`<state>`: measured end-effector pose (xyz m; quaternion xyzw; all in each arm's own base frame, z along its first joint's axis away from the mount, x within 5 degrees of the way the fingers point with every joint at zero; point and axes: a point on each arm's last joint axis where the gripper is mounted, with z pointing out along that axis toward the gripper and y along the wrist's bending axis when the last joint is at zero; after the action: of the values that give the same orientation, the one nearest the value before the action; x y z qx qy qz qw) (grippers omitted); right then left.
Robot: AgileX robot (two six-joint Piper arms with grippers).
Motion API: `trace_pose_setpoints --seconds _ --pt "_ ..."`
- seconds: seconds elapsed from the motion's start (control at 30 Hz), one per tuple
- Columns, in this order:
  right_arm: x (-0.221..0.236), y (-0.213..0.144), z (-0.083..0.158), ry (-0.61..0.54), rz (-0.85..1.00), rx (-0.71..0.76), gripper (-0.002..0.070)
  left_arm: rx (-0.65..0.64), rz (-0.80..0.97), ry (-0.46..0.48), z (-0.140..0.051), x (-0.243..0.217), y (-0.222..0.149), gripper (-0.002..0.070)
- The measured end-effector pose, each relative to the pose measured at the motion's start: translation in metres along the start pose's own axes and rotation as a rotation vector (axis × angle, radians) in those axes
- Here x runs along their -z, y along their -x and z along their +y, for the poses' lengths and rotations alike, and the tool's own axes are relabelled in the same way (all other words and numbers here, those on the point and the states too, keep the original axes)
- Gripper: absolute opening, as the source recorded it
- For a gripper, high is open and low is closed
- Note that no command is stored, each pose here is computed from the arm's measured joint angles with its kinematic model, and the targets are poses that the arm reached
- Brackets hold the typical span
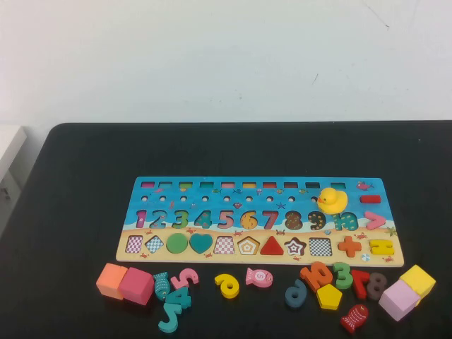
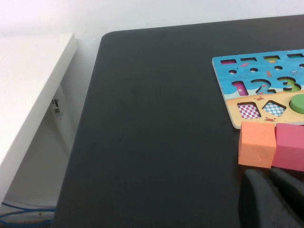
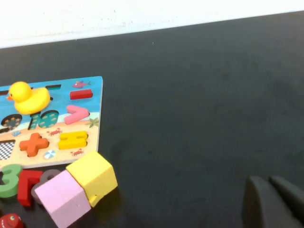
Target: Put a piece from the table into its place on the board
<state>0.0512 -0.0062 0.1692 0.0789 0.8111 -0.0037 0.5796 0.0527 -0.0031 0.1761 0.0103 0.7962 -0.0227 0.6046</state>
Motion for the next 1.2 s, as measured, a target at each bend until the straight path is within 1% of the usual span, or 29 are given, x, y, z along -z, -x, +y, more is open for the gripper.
trace_pose_setpoints --seconds 1.07,1.13,1.2 --pt "0.0000 0.0000 0.0001 0.001 0.000 -0.001 0.0019 0.000 0.000 0.000 0.0000 0.0000 0.0000 -0.0002" --pt "0.0000 -0.0001 0.0005 0.006 0.001 -0.013 0.0019 0.000 0.000 0.000 0.0000 0.0000 0.0000 -0.0002" --pt "0.0000 -0.0001 0.0023 0.025 0.002 -0.058 0.0019 0.000 0.000 0.000 0.0000 0.0000 0.0000 -0.0002"
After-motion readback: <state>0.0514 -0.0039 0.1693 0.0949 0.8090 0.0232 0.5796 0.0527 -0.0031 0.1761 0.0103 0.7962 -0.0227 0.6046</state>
